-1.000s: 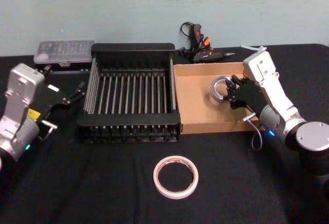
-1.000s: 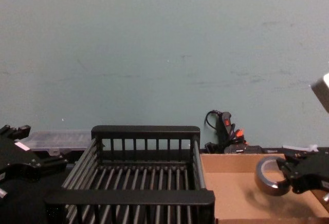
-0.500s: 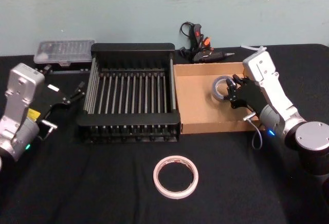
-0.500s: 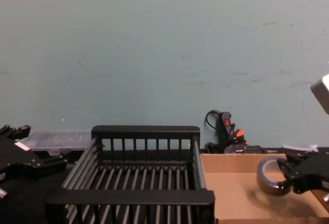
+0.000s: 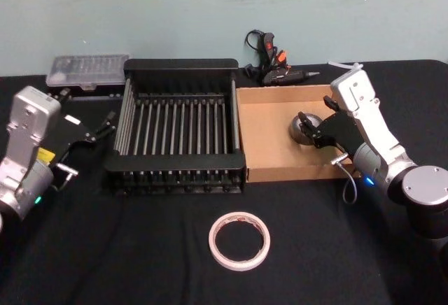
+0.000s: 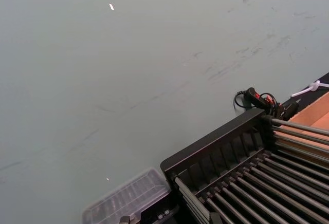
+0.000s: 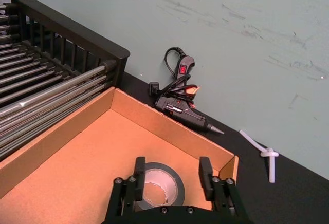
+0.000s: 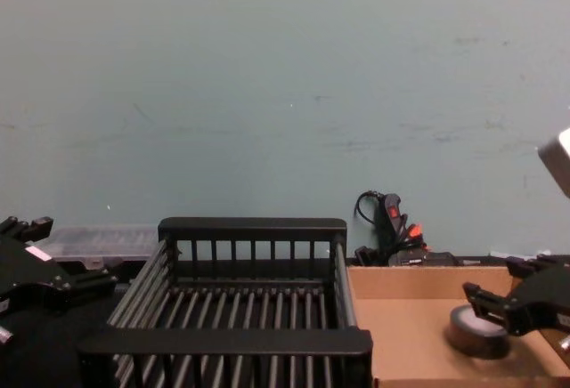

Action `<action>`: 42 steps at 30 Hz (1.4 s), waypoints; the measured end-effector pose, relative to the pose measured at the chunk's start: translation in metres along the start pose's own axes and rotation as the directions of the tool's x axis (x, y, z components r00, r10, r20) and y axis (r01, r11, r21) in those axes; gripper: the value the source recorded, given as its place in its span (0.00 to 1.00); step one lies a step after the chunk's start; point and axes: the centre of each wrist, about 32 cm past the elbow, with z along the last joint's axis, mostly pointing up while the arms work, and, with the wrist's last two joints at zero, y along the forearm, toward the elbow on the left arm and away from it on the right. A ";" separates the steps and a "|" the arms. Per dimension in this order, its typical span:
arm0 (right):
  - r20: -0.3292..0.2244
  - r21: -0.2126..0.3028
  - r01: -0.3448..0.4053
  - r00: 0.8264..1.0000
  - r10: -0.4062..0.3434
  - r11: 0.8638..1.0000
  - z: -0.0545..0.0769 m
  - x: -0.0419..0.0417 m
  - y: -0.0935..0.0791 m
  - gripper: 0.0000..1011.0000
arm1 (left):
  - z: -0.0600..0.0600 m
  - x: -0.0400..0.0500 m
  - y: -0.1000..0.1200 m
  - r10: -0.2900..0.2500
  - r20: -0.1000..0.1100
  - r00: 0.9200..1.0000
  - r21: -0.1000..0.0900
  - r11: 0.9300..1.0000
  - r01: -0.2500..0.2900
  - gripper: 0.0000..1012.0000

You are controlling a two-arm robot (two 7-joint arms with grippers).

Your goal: Pick up the white tape and place it into the black box , Pick up the silver tape and place it into the brown box.

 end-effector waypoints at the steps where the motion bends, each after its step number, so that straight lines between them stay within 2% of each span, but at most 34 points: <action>1: 0.000 0.000 0.000 1.000 0.000 1.000 0.000 0.0000 0.000 0.64 | 0.000 0.0000 0.000 0.000 0.000 1.000 0.000 1.000 0.000 0.99; 3: 0.000 0.000 0.000 1.000 0.000 1.000 0.000 0.0001 0.000 0.72 | 0.000 0.0000 0.000 0.000 0.000 1.000 0.000 1.000 0.000 0.99; 5: 0.000 0.000 0.000 1.000 0.000 1.000 0.000 0.0001 0.000 0.76 | 0.000 0.0000 0.000 0.000 0.000 1.000 0.000 1.000 0.000 0.99; 6: 0.000 0.000 0.000 1.000 0.000 1.000 0.000 0.0002 0.000 0.81 | 0.000 0.0000 0.000 0.000 0.000 1.000 0.000 1.000 0.000 0.99; 13: -0.001 0.000 -0.001 1.000 0.001 1.000 0.000 0.0002 0.000 0.99 | 0.000 0.0000 0.000 0.000 0.000 1.000 0.000 1.000 0.000 0.99; 19: -0.003 0.000 -0.002 1.000 0.002 1.000 0.000 0.0005 0.000 0.99 | 0.000 0.0000 0.000 0.000 0.000 1.000 0.000 1.000 0.000 0.99; 28: -0.044 -0.008 -0.036 0.998 0.036 0.999 0.007 0.0080 -0.010 0.99 | 0.000 0.0000 0.000 0.000 0.000 1.000 0.000 1.000 0.000 0.99; 34: -0.071 -0.022 -0.090 0.994 0.088 0.996 0.014 0.0158 -0.027 0.99 | 0.000 0.0000 0.000 0.000 0.000 1.000 0.000 1.000 0.000 0.99; 42: -0.096 -0.035 -0.178 0.980 0.174 0.983 0.021 0.0271 -0.056 0.99 | 0.000 0.0000 0.000 0.000 0.000 1.000 0.000 1.000 0.000 0.99</action>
